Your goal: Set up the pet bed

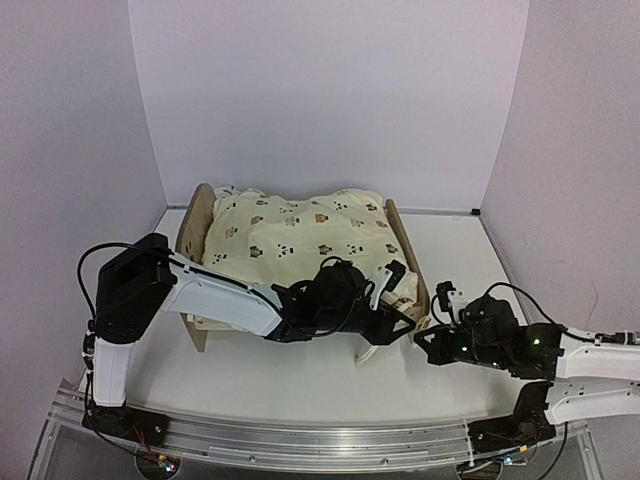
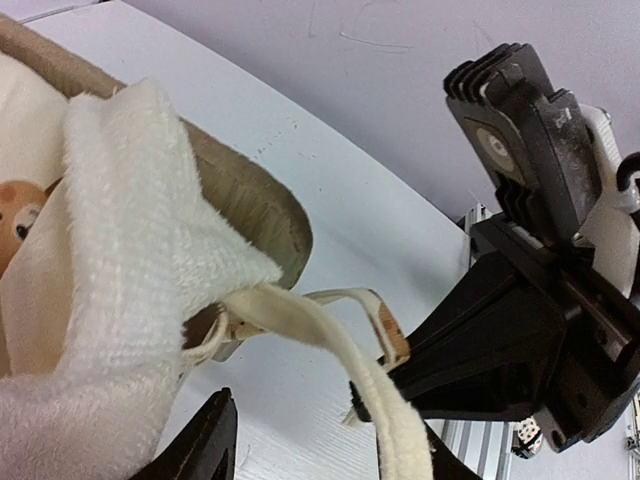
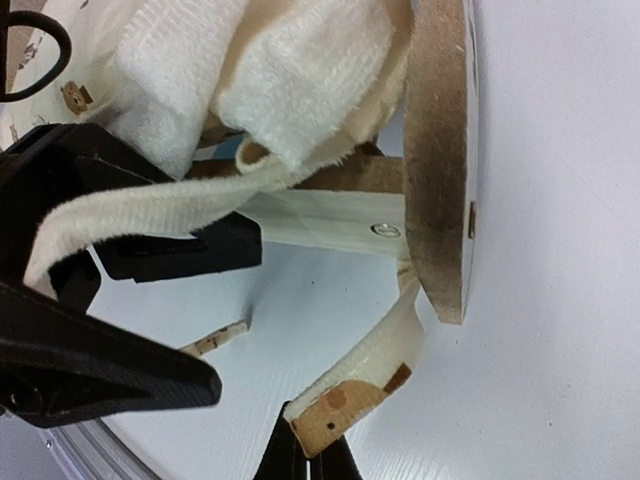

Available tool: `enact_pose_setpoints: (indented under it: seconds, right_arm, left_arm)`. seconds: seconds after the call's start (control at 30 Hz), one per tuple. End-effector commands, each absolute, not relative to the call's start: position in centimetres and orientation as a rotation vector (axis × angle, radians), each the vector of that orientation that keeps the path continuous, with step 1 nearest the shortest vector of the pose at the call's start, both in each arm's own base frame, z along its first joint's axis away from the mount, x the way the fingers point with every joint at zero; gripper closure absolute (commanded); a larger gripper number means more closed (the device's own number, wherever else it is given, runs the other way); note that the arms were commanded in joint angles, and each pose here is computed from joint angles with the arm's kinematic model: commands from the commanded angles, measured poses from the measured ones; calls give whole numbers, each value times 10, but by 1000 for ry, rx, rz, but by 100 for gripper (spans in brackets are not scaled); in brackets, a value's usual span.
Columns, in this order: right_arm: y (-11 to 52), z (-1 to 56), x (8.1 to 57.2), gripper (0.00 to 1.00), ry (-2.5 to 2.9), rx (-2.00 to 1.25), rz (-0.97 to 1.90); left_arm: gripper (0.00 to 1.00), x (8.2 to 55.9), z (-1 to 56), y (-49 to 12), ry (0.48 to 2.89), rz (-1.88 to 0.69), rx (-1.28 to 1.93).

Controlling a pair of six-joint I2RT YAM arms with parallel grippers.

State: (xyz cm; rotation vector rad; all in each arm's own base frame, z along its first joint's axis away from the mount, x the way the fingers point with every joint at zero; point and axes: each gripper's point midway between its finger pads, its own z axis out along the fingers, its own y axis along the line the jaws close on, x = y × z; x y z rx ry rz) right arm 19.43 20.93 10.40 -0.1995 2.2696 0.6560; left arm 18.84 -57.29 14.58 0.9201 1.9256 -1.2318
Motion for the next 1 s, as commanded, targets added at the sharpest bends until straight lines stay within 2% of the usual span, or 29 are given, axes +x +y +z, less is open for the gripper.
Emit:
enact_pose_setpoints:
  seconds: [0.0, 0.57, 0.97]
  right_arm:
    - [204, 111, 181, 100, 2374, -176, 652]
    - [197, 177, 155, 100, 2381, -305, 731]
    - [234, 242, 141, 100, 2327, -522, 929]
  left_arm:
    - [51, 198, 168, -558, 1915, -1163, 879]
    - [53, 241, 142, -548, 1936, -943, 823]
    - [54, 292, 138, -543, 1910, -842, 773]
